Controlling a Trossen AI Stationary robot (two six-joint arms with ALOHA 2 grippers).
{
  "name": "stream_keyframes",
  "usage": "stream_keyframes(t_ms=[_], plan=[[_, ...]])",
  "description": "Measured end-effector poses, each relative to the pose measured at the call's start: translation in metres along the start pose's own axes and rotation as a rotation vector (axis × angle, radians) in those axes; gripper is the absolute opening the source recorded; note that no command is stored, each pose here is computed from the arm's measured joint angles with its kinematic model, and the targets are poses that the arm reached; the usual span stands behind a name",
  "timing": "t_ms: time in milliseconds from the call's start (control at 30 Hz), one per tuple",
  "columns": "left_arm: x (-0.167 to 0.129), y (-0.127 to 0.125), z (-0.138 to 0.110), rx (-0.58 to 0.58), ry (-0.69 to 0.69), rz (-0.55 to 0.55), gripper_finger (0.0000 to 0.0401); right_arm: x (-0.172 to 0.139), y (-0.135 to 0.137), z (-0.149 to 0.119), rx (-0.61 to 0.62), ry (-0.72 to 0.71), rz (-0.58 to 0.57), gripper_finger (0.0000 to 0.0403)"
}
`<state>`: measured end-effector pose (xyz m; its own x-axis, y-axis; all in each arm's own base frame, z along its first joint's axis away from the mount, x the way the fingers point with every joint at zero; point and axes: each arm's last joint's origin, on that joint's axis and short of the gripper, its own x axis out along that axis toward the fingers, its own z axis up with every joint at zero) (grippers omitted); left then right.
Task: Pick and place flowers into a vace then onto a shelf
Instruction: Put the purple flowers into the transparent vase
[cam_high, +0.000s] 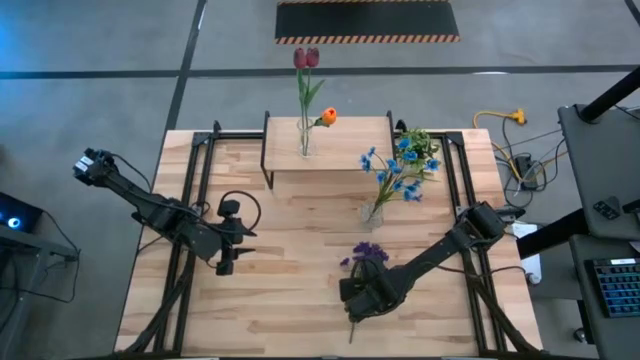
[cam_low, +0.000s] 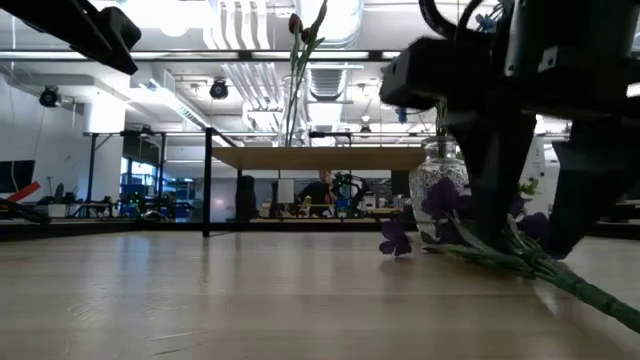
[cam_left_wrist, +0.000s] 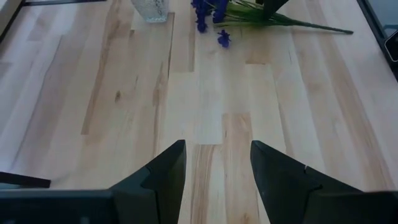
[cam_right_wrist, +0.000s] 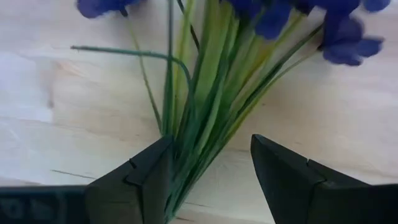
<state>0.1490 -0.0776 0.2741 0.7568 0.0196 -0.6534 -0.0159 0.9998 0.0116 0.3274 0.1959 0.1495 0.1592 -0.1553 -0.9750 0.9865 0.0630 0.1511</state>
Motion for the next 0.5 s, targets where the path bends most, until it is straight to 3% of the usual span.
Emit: stream_keyframes(t_ms=[267, 500], plan=[[0.0001, 0.0, -0.0001, -0.027, 0.0, 0.0, 0.0164, 0.0082, -0.0009, -0.0008, 0.004, 0.013, 0.004, 0.0193], [0.0001, 0.0, 0.0, -0.053, 0.0, 0.002, 0.0164, 0.0077, -0.0019, -0.0037, -0.033, 0.016, 0.01, 0.0118]])
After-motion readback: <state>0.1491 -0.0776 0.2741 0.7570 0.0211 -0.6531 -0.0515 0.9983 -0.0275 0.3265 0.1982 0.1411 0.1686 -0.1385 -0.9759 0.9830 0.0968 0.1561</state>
